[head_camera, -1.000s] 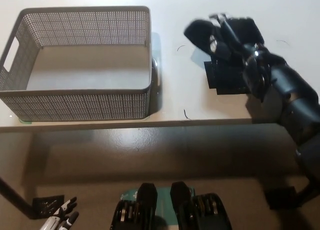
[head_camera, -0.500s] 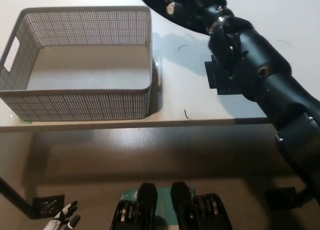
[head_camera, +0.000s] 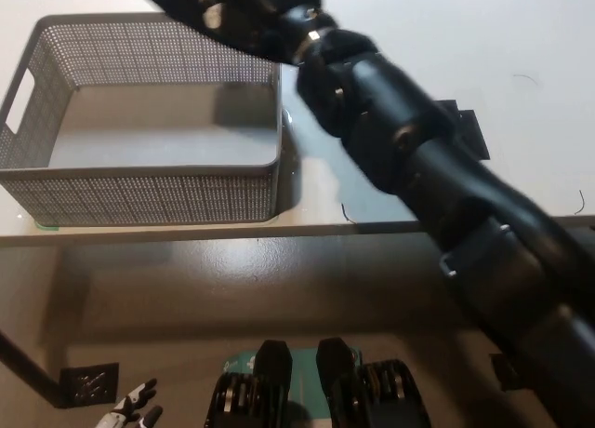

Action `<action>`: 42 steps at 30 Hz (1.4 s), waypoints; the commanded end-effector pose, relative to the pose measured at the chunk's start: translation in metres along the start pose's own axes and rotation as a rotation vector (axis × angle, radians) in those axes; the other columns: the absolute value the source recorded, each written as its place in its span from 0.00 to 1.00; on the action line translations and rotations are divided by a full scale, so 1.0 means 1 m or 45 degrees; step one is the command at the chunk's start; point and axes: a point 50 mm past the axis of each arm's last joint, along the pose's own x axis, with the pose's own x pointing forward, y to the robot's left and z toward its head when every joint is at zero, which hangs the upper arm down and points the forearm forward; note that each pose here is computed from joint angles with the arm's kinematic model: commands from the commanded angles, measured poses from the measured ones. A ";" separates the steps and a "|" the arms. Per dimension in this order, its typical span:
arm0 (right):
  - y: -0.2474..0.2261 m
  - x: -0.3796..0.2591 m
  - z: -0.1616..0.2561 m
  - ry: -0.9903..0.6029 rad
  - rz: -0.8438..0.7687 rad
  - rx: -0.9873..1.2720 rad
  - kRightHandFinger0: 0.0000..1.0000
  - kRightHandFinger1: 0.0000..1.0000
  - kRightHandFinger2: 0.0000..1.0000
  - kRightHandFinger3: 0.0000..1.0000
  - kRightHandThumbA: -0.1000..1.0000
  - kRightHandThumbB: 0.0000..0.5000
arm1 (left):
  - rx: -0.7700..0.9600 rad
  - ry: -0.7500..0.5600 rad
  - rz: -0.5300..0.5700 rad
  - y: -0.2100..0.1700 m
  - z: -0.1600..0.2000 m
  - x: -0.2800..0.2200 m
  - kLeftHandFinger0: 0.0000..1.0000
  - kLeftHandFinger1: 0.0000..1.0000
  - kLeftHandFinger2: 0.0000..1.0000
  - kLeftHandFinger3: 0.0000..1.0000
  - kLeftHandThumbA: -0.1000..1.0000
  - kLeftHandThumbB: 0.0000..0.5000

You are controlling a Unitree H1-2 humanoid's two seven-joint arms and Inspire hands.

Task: Use the right hand to pick up the pencil case on the right hand side and put it into a grey container on the left side

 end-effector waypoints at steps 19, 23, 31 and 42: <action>0.007 0.020 0.061 -0.058 0.105 0.090 1.00 1.00 1.00 1.00 0.76 0.67 | 0.091 0.004 -0.117 0.002 0.018 0.014 1.00 1.00 1.00 1.00 1.00 0.63; 0.010 0.016 0.048 -0.002 0.192 0.121 1.00 1.00 1.00 1.00 1.00 0.97 | 0.119 0.008 -0.135 0.001 0.020 0.013 1.00 1.00 1.00 1.00 1.00 0.63; 0.005 0.005 0.024 0.028 0.192 0.212 1.00 1.00 1.00 1.00 1.00 1.00 | 0.150 0.026 -0.150 0.001 0.023 0.019 1.00 1.00 1.00 1.00 1.00 0.72; -0.032 -0.020 0.007 -0.058 0.083 0.437 1.00 1.00 1.00 1.00 1.00 0.99 | 0.108 0.014 -0.145 0.000 0.018 0.016 1.00 1.00 1.00 1.00 1.00 0.64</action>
